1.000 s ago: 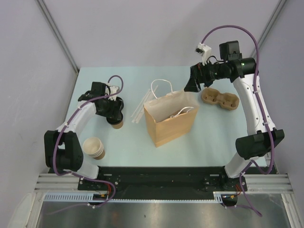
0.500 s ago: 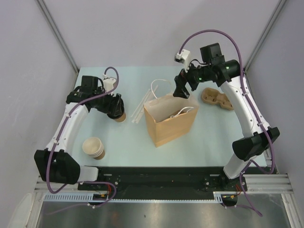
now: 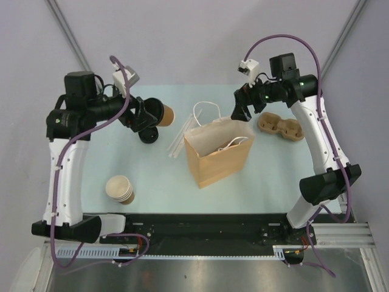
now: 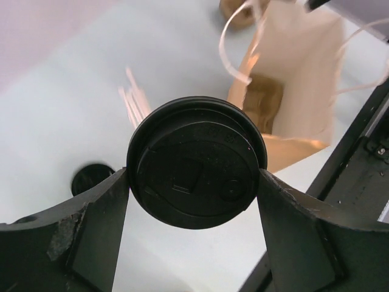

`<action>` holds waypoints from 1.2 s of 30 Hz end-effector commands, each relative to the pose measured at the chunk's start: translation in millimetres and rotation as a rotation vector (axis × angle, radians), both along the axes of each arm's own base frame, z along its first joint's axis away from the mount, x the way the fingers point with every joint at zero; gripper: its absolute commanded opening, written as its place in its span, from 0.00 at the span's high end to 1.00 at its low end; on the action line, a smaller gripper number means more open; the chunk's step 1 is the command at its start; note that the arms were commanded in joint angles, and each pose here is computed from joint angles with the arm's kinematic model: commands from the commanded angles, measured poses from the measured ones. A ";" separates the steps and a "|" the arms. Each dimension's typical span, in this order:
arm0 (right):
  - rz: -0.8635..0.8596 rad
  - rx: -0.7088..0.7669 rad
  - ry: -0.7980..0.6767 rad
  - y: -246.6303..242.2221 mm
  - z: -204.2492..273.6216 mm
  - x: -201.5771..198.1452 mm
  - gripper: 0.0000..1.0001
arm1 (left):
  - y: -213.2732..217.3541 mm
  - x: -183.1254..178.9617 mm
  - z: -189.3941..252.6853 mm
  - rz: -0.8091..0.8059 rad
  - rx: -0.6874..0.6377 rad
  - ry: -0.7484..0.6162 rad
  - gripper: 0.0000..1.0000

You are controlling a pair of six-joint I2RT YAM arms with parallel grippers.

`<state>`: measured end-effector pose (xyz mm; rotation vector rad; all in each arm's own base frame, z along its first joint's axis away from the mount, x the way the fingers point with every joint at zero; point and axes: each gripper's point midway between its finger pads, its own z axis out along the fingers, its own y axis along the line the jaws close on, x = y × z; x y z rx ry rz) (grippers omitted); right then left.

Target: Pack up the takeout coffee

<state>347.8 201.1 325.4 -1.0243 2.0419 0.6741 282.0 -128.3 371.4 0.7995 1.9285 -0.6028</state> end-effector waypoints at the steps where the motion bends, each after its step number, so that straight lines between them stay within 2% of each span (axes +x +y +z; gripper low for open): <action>1: -0.048 0.062 0.039 -12.7 17.9 -16.7 0.00 | -29.8 -42.4 61.2 -0.206 -0.066 -0.153 0.80; 4: -0.062 0.074 0.074 -16.5 12.6 -19.3 0.00 | -54.2 -51.8 73.9 -0.279 -0.020 -0.217 0.80; 9: -0.071 0.077 0.109 -17.7 4.9 -22.7 0.02 | -103.4 -55.8 56.7 -0.396 0.033 -0.188 0.82; 15: -0.077 0.068 0.122 -20.2 -1.9 -25.3 0.05 | -147.0 -34.9 24.1 -0.394 0.088 -0.110 0.86; 20: -0.073 0.054 0.126 -22.0 -9.4 -26.8 0.09 | -166.5 -16.5 1.0 -0.370 0.122 -0.059 0.87; 28: -0.069 0.051 0.152 -20.3 -22.3 -23.7 0.25 | -189.2 1.4 -46.4 -0.340 0.188 0.016 0.89; 36: -0.081 0.041 0.178 -21.3 -34.6 -22.8 0.40 | -204.2 -3.7 -73.5 -0.352 0.272 -0.009 0.90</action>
